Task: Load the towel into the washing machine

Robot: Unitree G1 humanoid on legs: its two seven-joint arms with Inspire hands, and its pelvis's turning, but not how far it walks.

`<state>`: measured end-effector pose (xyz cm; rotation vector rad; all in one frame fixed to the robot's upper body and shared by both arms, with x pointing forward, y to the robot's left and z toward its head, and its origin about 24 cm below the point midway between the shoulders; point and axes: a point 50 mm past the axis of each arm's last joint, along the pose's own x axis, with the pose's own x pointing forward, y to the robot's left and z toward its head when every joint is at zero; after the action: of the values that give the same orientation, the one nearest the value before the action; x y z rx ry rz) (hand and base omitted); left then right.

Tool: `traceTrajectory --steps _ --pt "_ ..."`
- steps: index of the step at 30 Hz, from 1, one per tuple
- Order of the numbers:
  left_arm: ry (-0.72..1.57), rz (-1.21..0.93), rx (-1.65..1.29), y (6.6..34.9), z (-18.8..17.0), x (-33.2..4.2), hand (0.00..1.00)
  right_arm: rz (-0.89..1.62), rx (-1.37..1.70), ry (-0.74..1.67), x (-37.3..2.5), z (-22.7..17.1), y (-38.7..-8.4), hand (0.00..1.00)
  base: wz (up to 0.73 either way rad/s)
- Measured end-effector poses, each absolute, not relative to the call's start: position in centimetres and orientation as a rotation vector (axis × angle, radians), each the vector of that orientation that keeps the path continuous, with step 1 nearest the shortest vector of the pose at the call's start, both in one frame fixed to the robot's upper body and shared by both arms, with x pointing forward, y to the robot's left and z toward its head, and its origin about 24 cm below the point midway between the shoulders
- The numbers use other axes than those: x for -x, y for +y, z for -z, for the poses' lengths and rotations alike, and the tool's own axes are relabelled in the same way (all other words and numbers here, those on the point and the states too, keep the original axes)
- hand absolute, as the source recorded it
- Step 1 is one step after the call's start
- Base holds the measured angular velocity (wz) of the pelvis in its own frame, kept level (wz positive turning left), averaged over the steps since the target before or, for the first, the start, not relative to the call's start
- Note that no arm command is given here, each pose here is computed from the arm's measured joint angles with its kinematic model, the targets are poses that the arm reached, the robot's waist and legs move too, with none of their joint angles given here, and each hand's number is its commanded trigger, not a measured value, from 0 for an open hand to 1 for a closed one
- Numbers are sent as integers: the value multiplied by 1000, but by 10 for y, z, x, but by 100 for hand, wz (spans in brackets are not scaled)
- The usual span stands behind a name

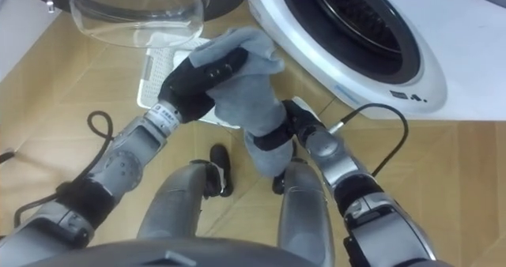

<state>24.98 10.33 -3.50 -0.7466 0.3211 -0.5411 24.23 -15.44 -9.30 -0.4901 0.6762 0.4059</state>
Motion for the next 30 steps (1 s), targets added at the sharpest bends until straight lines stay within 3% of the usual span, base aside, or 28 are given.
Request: traceTrajectory --steps 11,20,30 --pt "416 289 473 136 56 -246 0 -250 279 745 -233 101 -172 100 2" --pt "463 109 368 144 64 -245 0 12 -66 837 -230 109 -199 100 12" --pt "481 35 328 148 64 -248 0 176 -227 885 -226 110 -224 100 12"
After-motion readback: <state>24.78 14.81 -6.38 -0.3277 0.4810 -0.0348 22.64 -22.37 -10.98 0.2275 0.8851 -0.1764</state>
